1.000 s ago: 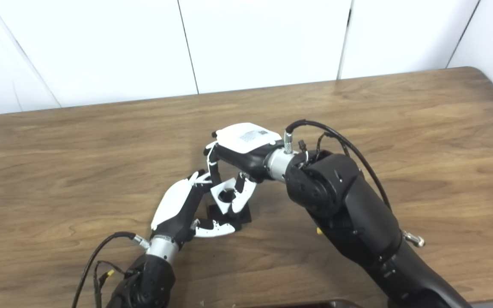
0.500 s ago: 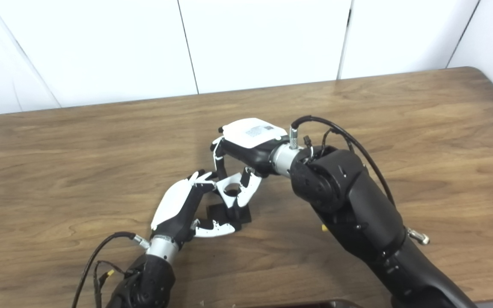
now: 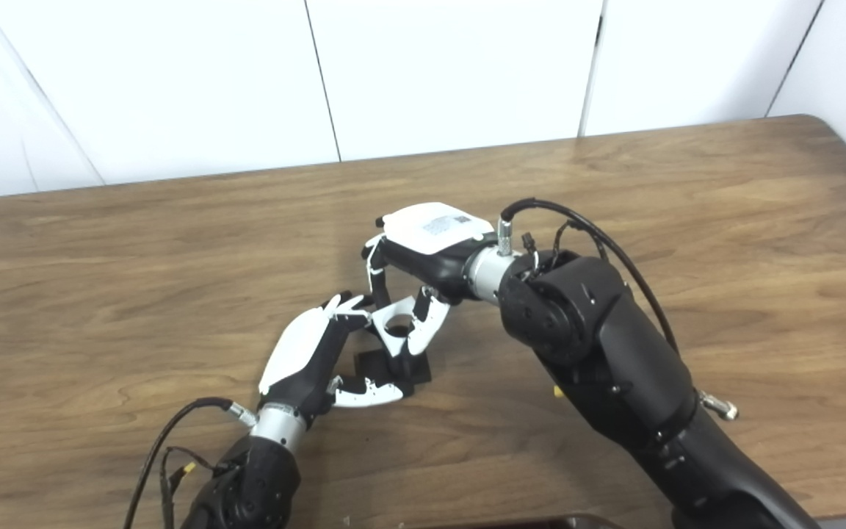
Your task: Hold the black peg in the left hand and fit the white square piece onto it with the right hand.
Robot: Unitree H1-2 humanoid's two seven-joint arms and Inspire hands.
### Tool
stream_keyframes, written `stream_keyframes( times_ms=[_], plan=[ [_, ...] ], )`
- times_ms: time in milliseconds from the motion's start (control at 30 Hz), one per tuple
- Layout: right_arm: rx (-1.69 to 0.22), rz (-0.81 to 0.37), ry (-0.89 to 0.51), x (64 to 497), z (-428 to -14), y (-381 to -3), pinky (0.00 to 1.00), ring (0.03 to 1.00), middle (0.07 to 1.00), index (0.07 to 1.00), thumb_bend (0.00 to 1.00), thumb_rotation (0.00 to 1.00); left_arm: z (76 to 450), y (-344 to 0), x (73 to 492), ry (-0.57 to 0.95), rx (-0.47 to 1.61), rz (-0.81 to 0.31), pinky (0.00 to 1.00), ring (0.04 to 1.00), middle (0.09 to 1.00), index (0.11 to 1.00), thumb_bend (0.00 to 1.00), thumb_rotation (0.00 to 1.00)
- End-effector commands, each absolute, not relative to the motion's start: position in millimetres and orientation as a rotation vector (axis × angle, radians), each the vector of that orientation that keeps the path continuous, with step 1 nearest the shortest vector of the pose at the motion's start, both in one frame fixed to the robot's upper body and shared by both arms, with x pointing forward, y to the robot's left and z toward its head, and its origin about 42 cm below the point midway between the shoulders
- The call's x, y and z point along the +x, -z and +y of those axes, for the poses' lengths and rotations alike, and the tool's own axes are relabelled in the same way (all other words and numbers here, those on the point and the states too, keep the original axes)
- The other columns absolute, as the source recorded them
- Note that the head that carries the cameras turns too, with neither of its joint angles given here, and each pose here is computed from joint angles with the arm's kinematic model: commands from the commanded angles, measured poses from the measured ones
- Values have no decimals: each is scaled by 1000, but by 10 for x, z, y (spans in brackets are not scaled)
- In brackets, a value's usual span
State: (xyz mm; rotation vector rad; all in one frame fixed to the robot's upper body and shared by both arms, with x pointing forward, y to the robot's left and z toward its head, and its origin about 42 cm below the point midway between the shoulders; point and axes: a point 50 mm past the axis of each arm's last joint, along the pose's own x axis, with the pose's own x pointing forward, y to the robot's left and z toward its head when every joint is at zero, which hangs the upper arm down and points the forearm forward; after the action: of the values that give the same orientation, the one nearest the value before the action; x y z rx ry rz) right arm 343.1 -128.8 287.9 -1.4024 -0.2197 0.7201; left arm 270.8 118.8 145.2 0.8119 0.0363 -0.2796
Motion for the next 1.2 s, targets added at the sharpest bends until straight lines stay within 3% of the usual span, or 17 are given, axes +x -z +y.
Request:
stream_keyframes(
  times_ms=[0, 1167],
  plan=[
    [-1429, -254, -707, 3449, -1287, -2947, 945, 1000, 881, 486, 525, 142, 1297, -1391, 2726, 257, 845, 87, 1000, 1000, 917, 489, 507, 82],
    [-1414, -245, -757, 3371, -1274, -2992, 959, 1000, 882, 487, 525, 144, 1304, -1349, 2788, 238, 855, 105, 1000, 1000, 913, 490, 506, 83]
  ],
)
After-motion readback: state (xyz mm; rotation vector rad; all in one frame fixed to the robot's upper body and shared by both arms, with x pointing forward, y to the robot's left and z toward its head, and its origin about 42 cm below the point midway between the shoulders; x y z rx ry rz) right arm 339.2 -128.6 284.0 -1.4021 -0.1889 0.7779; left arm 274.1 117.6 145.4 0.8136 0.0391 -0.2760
